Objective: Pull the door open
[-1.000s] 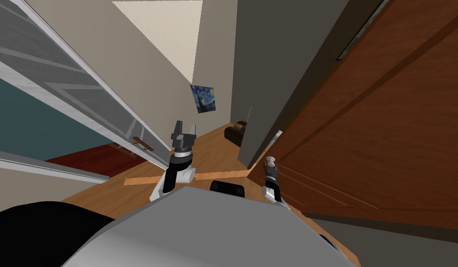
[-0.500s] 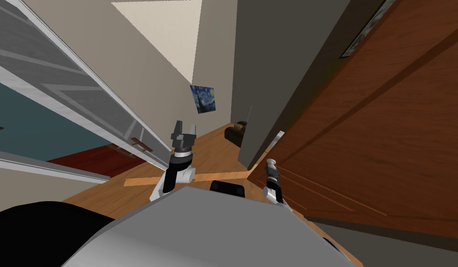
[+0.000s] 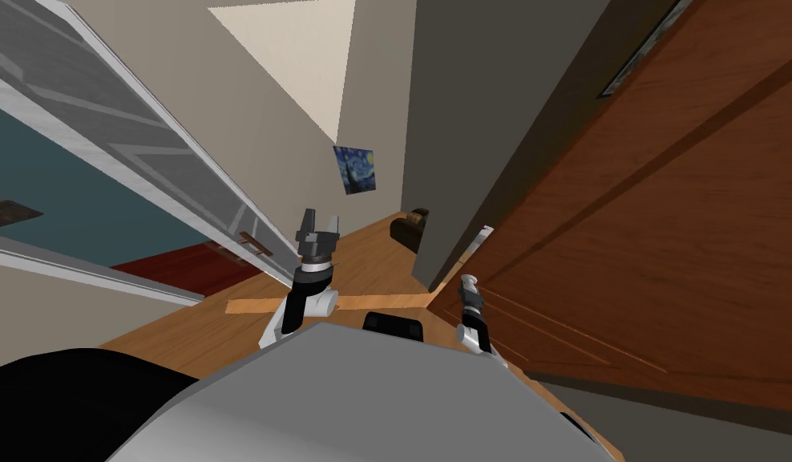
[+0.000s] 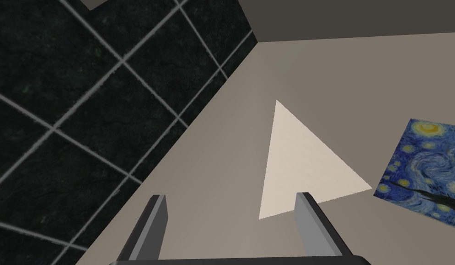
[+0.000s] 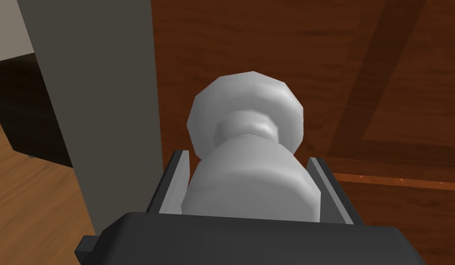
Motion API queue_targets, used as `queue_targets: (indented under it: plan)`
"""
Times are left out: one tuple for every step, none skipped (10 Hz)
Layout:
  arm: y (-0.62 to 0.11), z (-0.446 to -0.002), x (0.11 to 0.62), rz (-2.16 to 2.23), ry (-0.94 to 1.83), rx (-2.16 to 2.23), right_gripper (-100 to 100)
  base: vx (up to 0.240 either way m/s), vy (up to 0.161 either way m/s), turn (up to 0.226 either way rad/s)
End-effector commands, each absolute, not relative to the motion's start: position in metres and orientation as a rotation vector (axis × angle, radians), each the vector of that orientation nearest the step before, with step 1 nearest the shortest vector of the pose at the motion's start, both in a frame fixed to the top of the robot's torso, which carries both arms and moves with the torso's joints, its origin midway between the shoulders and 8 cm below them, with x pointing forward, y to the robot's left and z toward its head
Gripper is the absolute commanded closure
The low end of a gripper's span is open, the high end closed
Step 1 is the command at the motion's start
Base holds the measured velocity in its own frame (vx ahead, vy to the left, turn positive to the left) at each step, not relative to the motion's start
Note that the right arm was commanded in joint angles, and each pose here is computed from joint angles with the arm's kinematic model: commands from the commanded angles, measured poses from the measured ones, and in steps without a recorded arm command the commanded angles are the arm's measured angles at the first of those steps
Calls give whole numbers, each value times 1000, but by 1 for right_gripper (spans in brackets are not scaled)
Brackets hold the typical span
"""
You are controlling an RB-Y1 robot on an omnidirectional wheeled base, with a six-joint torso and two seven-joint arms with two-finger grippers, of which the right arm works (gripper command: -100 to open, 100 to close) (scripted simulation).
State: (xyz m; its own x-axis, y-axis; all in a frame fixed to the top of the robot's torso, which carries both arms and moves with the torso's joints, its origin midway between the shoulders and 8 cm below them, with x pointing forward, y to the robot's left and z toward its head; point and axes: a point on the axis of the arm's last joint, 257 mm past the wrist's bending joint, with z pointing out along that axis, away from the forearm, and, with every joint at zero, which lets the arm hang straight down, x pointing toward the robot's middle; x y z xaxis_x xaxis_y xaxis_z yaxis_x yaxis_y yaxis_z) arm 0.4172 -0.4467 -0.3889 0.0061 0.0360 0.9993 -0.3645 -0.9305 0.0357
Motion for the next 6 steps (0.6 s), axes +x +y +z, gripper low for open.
queue_targets:
  plan:
    - [-441,-392,414,2019,-325,2025,100,-225,-3,97]
    - [-439,-392,413,2030,-315,2034,100,-256,-8,121]
    - [-437,-391,412,2042,-304,2042,100,-214,-26,87]
    - [-436,-391,411,2053,-294,2052,100,-194,-36,114]
    - [-433,-391,409,2068,-279,2066,100,-229,-15,146]
    - [-431,-391,408,2076,-271,2074,100,-228,-4,108]
